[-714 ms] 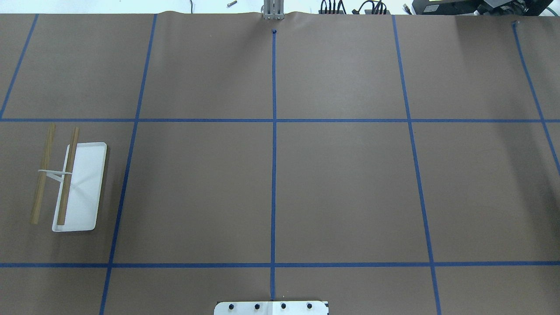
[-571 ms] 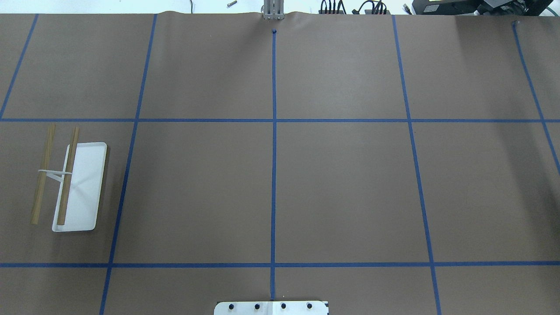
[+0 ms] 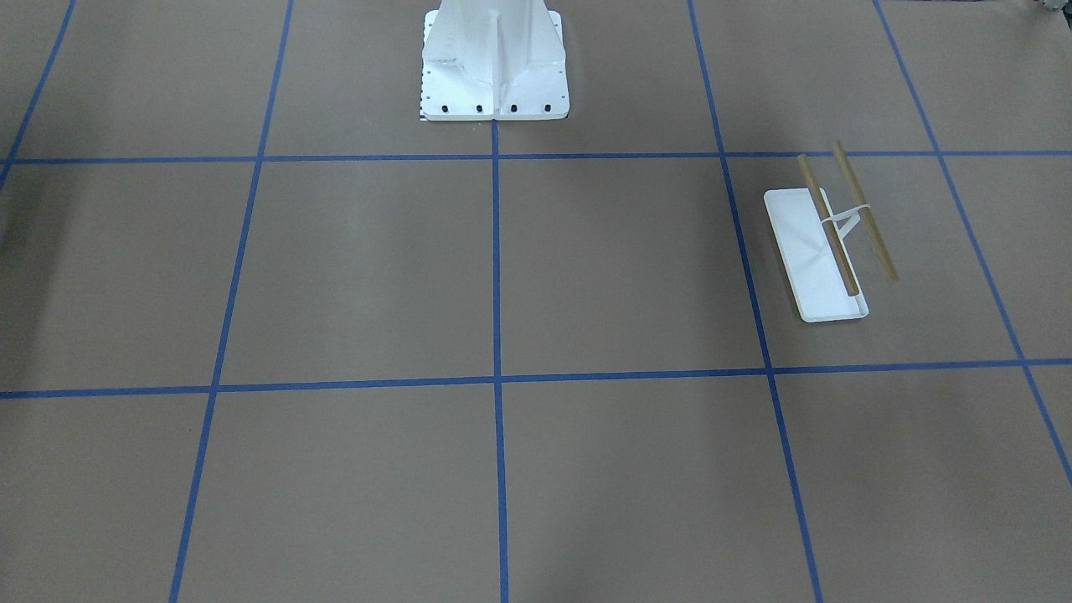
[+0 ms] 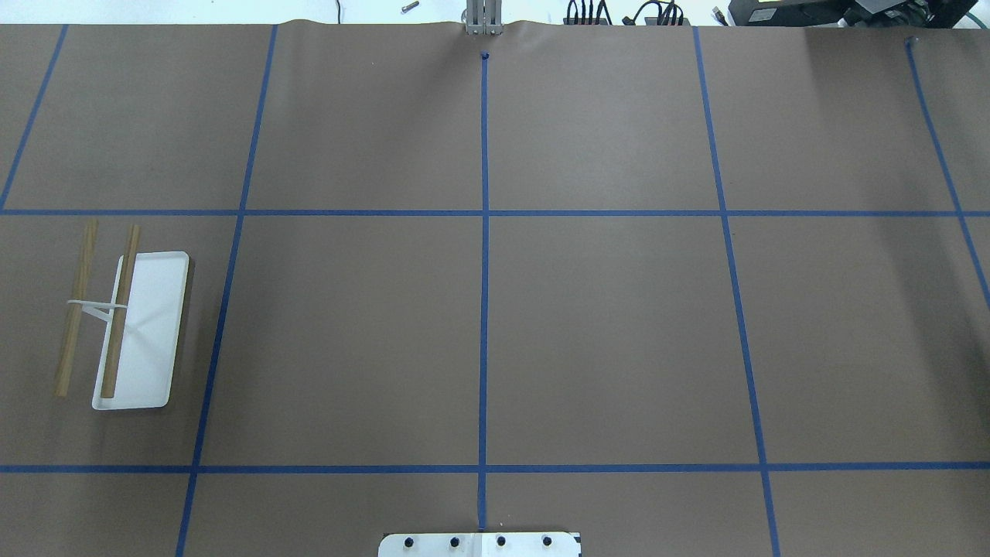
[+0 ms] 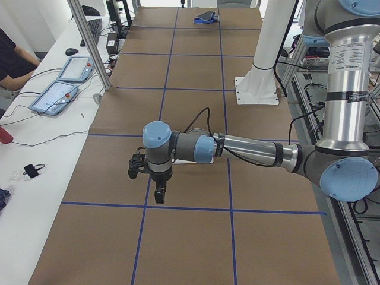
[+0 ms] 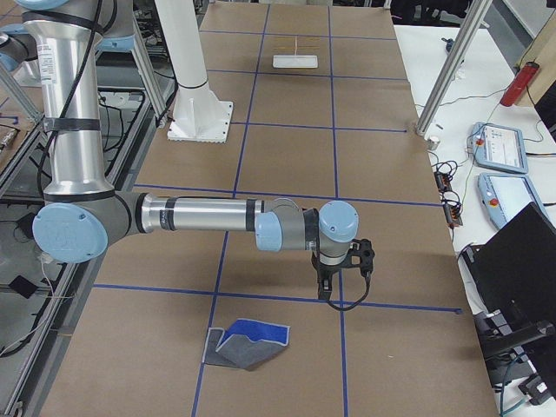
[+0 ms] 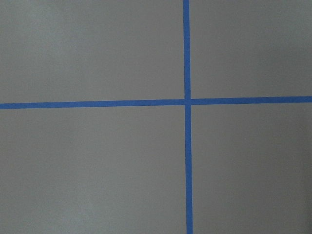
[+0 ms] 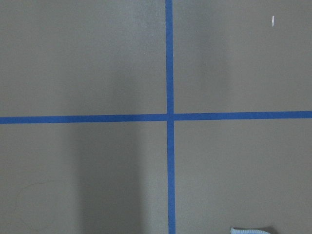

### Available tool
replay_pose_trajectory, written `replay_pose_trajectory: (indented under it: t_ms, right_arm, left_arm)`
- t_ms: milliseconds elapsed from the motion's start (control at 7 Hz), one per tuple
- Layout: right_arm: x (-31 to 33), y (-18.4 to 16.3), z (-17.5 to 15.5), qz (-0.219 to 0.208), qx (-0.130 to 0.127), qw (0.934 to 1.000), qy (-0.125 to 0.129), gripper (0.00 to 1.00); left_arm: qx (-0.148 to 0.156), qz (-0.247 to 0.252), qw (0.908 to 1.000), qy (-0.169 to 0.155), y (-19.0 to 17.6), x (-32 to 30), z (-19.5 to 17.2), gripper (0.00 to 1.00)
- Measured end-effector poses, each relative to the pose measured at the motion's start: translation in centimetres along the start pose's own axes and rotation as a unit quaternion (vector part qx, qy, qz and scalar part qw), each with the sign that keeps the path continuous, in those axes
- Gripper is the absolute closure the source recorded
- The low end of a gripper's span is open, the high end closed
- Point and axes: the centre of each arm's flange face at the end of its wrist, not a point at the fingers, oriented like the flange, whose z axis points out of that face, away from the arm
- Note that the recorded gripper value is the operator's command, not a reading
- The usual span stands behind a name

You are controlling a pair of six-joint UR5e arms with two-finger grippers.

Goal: Hang towel on rack

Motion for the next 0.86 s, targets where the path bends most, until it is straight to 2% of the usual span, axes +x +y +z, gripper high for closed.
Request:
replay_pose_trajectory:
  t_ms: [571, 857]
  right_arm:
    - [-0.5, -0.6, -0.6, -0.005, 0.006, 1.0, 0.005, 0.0]
    - [0.5, 0.1, -0.1, -0.004, 0.005, 0.9996, 0.028, 0.0]
  left_arm:
    - [0.01, 0.009, 0.9999, 0.001, -0.4, 0.5, -0.4, 0.01]
    - [0.022, 0.02, 0.9996, 0.003, -0.6, 0.3, 0.2, 0.01]
